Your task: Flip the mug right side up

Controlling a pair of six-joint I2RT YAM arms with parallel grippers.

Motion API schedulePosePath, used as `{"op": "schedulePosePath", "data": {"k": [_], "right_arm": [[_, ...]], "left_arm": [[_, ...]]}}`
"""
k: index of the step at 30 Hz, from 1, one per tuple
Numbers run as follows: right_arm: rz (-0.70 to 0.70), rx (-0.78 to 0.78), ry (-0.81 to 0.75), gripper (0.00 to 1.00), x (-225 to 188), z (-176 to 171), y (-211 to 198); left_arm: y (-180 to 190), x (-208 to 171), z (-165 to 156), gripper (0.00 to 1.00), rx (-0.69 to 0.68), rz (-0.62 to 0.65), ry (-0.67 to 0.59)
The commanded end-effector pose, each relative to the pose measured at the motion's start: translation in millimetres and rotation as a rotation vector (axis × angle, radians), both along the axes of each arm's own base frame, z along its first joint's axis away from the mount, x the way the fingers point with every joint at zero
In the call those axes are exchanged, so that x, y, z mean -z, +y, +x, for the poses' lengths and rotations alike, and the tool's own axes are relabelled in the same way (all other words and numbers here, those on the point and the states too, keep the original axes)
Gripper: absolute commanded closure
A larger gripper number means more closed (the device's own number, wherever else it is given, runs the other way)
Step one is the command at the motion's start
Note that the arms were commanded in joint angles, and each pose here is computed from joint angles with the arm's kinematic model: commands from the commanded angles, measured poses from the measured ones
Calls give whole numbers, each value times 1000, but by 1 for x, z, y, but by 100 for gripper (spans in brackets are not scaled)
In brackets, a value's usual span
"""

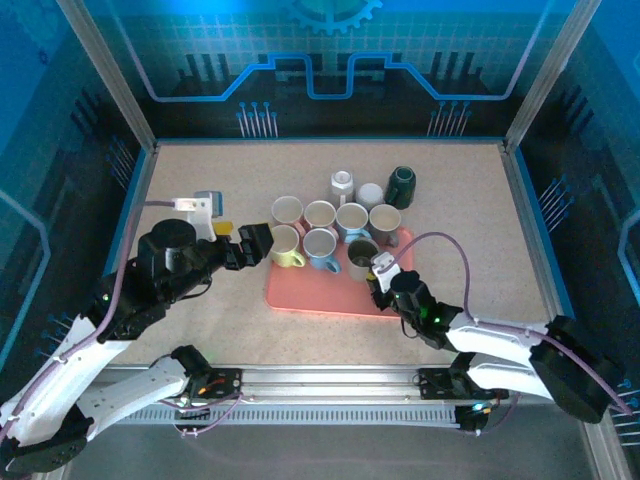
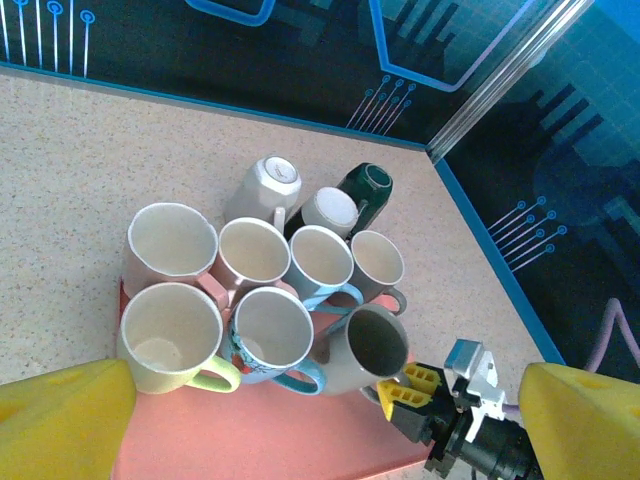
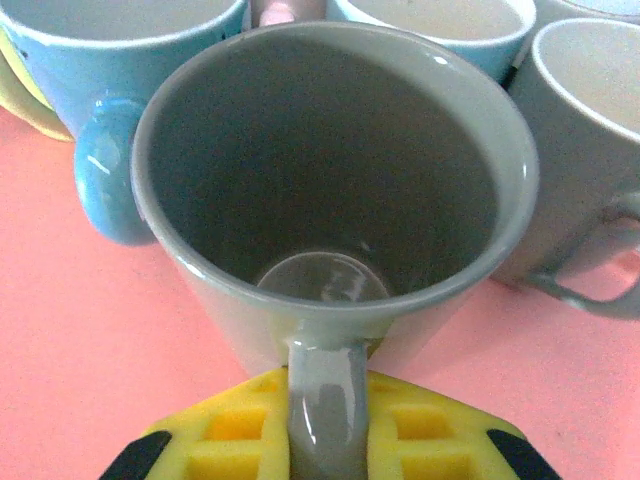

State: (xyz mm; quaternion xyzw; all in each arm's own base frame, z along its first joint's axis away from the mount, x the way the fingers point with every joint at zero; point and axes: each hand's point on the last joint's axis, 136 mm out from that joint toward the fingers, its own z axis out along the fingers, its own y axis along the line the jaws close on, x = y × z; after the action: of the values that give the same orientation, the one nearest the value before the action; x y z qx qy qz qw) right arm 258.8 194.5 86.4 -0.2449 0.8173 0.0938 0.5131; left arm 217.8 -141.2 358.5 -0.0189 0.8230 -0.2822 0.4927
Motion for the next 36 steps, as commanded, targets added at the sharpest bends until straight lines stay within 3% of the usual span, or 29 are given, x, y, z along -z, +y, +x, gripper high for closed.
{"op": "schedulePosePath", "data": {"k": [1,4,6,14,23,30,36], "right_arm": [[133,-10,-89,97,-36,18,20],[138,-22,-77,92,-33,21,26],[139,-22,-68,83,-31,22,28],[133,-29,-52,69,-28,25,33],[115,29,-77,42,-62,14,6],[102,44,-56,40,-116,-15,-25],[95,103,133,42,-158,-38,-45]], "left_arm": [[5,6,-5,1,-10,-5,19],[6,7,-6,1,-13,5,19],[7,7,-6,1,-13,7,19],[7,12,-7,1,-12,11,25],[-7,21,4,1,39,129,82],[-35,49,59,1,13,395,249],[-83,72,140,1,27,526,283]]}}
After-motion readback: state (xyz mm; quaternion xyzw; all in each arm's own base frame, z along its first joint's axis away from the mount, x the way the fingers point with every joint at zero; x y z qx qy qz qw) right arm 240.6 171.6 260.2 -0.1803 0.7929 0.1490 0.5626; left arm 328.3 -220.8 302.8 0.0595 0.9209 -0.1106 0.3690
